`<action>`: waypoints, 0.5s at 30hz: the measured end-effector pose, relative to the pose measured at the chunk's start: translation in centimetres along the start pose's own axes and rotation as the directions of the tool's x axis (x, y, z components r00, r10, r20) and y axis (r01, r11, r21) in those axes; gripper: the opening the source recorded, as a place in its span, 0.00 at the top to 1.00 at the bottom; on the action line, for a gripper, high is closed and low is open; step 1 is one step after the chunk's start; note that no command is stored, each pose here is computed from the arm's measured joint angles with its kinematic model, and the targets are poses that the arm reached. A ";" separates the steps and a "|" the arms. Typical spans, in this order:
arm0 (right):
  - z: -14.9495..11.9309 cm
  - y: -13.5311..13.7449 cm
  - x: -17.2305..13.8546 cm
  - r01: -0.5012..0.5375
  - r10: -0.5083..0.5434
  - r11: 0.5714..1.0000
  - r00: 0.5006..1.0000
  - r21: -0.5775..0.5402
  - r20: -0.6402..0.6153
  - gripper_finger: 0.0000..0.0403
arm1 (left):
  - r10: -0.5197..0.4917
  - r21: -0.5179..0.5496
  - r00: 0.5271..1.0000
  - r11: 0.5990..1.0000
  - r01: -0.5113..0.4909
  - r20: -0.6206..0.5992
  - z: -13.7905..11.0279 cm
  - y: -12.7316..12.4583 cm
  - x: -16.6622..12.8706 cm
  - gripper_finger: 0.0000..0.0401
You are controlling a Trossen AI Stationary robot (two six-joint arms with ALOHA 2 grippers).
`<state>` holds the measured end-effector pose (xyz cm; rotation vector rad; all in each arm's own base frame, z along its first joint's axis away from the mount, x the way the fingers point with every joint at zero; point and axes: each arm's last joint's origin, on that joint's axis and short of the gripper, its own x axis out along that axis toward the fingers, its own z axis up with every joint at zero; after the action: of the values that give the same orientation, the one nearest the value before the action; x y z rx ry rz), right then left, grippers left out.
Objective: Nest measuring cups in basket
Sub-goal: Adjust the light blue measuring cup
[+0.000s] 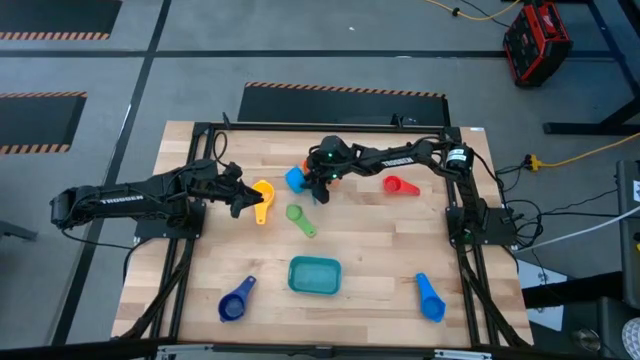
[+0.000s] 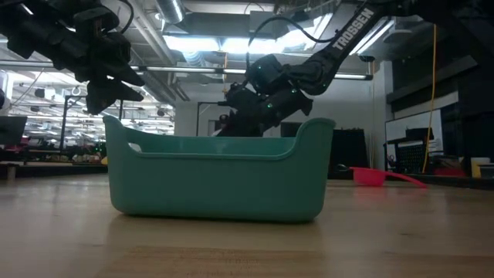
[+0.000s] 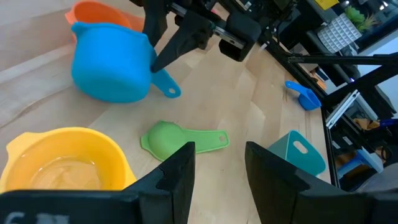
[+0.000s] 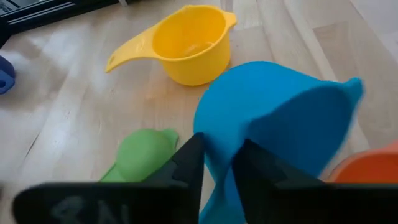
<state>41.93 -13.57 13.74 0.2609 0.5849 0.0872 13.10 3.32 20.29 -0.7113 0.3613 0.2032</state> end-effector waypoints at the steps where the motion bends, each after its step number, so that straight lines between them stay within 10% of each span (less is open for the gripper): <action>1: 0.0 0.0 0.0 0.000 0.000 1.000 1.000 0.001 0.000 0.82 | 0.000 0.000 1.000 1.000 0.000 0.000 0.0 0.0 0.0 0.67; 15: 0.0 0.2 -0.1 -0.051 0.051 0.998 0.999 0.031 -0.001 0.96 | 0.000 0.000 1.000 1.000 0.000 0.000 0.0 0.0 0.0 0.67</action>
<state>41.90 -13.42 13.84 0.3060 0.5822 0.1274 13.10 3.32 20.29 -0.7113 0.3613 0.2032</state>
